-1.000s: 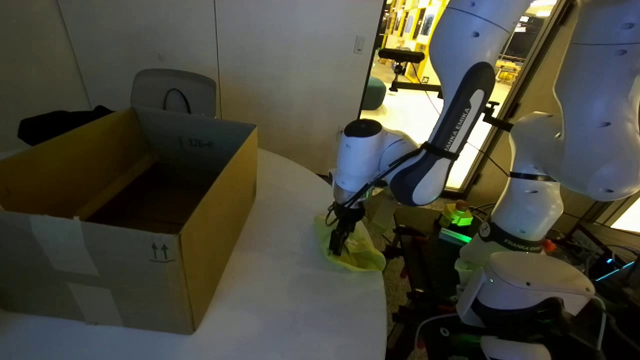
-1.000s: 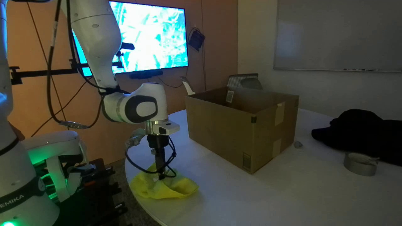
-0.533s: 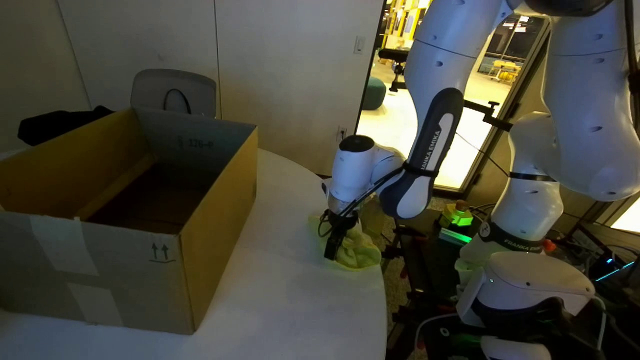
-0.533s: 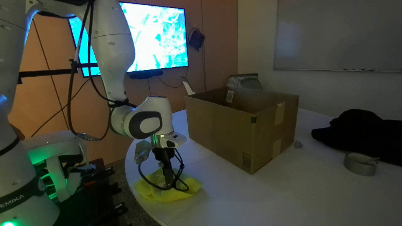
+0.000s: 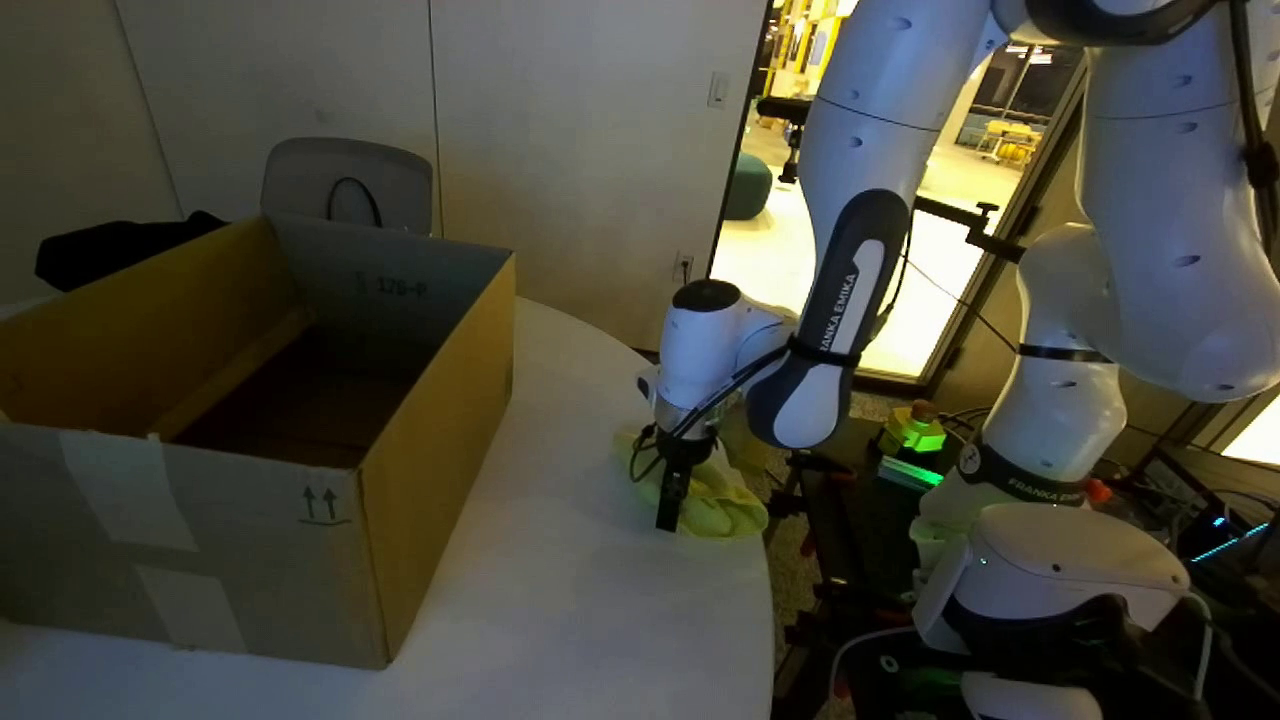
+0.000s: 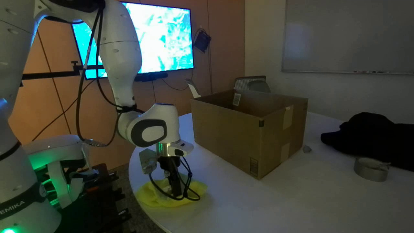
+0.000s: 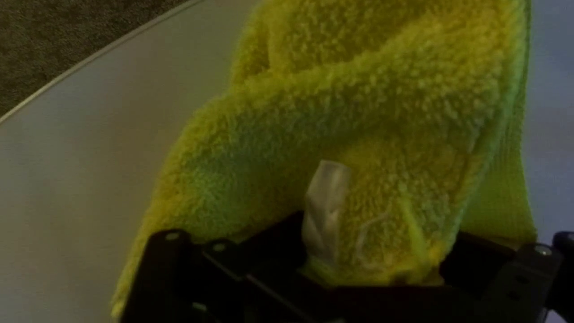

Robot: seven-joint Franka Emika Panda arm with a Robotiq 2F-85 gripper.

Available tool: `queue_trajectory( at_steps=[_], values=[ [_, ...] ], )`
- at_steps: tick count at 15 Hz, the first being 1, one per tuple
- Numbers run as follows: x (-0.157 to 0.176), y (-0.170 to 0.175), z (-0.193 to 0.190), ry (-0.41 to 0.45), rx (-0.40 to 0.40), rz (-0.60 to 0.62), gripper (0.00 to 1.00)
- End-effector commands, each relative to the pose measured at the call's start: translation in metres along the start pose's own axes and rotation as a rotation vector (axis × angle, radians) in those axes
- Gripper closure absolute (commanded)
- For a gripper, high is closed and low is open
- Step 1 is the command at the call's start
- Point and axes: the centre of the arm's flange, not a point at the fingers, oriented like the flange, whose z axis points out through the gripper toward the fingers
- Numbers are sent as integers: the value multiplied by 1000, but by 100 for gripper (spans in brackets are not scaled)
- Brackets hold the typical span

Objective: Put the marker on the towel, fold the towel with the marker in it, and then put the folded towel in the box

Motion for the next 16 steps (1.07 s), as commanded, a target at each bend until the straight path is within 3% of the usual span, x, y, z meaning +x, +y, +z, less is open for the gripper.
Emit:
queue_trajectory(
  at_steps=[1, 5, 15, 16],
  values=[
    [-1, -2, 1, -11, 16, -55, 72],
    [-1, 0, -7, -20, 39, -101, 99],
    [-1, -23, -87, -22, 15, -130, 99],
    [13, -26, -91, -20, 6, -125, 100]
  ],
)
